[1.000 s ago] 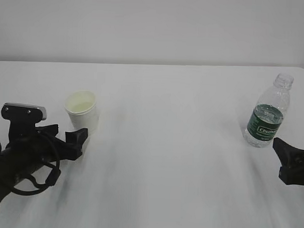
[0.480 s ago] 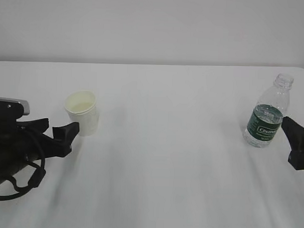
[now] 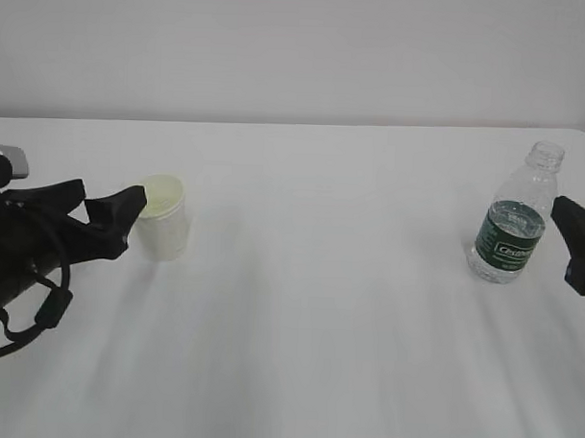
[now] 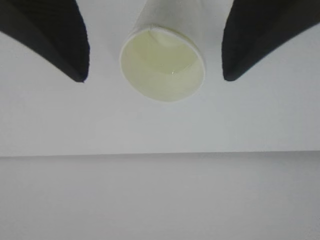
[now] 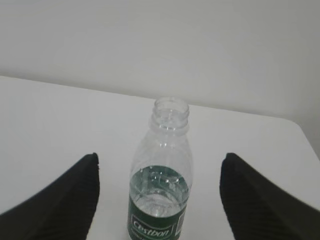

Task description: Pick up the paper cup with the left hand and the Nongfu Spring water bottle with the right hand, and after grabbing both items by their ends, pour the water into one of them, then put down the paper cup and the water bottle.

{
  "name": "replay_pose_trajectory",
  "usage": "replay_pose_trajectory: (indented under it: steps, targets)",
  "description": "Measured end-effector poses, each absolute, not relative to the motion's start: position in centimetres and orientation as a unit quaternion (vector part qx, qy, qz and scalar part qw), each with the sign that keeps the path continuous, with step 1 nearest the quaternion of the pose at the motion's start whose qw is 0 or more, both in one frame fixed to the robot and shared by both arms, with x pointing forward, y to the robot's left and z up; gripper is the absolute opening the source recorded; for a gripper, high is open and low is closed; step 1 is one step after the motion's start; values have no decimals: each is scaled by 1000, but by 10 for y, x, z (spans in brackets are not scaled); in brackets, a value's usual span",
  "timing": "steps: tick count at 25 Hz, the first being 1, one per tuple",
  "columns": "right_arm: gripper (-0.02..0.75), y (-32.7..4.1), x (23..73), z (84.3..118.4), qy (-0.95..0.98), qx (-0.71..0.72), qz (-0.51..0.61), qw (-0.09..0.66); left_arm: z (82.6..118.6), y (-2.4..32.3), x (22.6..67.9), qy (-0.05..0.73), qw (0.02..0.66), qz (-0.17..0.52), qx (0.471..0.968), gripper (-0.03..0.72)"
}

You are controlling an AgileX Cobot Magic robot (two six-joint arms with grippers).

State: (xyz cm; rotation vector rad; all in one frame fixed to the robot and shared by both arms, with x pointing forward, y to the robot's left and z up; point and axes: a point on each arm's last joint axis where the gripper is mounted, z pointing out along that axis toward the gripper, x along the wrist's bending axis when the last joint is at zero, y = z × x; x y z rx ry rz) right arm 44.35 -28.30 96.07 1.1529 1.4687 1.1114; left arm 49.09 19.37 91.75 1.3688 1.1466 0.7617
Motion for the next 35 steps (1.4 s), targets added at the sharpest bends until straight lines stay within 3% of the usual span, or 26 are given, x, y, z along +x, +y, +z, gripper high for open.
replay_pose_trajectory:
  steps: [14,35]
  targets:
    - [573,-288,438,1011,557,478,469,491,974,200,475,474,595,329,559,589]
    - [573,-292,367,1073,543,463,482,508,1049,222,415,443,610,325,572,587]
